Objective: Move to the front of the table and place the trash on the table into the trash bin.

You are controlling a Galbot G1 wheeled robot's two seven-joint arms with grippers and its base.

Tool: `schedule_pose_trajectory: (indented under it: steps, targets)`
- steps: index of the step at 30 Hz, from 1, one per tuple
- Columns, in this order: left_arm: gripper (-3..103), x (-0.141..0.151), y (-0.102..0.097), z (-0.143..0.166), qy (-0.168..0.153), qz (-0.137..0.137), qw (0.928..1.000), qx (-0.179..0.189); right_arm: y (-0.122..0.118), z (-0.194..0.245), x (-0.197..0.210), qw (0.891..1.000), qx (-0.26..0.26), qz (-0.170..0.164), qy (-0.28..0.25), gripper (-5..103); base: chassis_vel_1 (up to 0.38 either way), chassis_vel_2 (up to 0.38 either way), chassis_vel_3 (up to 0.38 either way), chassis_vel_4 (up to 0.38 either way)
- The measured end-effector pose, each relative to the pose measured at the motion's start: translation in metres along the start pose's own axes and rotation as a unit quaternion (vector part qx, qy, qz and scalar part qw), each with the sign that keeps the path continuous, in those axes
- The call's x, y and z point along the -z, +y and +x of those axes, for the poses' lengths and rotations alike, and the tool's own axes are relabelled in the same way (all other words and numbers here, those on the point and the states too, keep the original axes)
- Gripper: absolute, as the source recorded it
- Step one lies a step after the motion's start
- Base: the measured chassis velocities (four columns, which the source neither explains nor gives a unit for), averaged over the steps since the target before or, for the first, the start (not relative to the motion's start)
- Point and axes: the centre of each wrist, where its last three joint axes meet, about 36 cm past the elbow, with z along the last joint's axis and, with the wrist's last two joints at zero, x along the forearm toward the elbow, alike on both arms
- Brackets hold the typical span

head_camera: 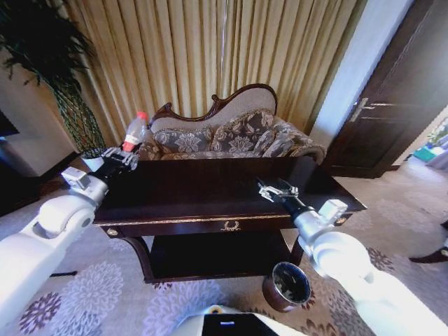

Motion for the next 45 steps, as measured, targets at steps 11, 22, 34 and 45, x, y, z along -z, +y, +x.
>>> schedule_pose_trajectory:
  steps: [11, 22, 34, 45]
  targets:
    - [30, -0.007, -0.027, -0.009, -0.071, -0.025, 0.9951, -0.064, 0.008, -0.002, 0.024, 0.995, 0.103, -0.010, 0.001, 100, 0.000, 0.000, 0.000, 0.000]
    - [30, -0.051, -0.044, -0.074, -0.107, 0.005, 0.9910, -0.080, -0.031, -0.057, 0.042, 0.995, 0.103, 0.010, -0.012, 100, 0.000, 0.000, 0.000, 0.000]
    - [30, -0.068, -0.046, -0.116, -0.103, 0.014, 0.9912, -0.082, -0.067, -0.163, 0.051, 0.994, 0.106, -0.002, 0.003, 100, 0.000, 0.000, 0.000, 0.000]
    - [30, -0.056, -0.052, -0.130, -0.114, 0.021, 0.9883, -0.099, -0.040, -0.173, 0.065, 0.977, 0.201, -0.065, -0.002, 100, 0.000, 0.000, 0.000, 0.000]
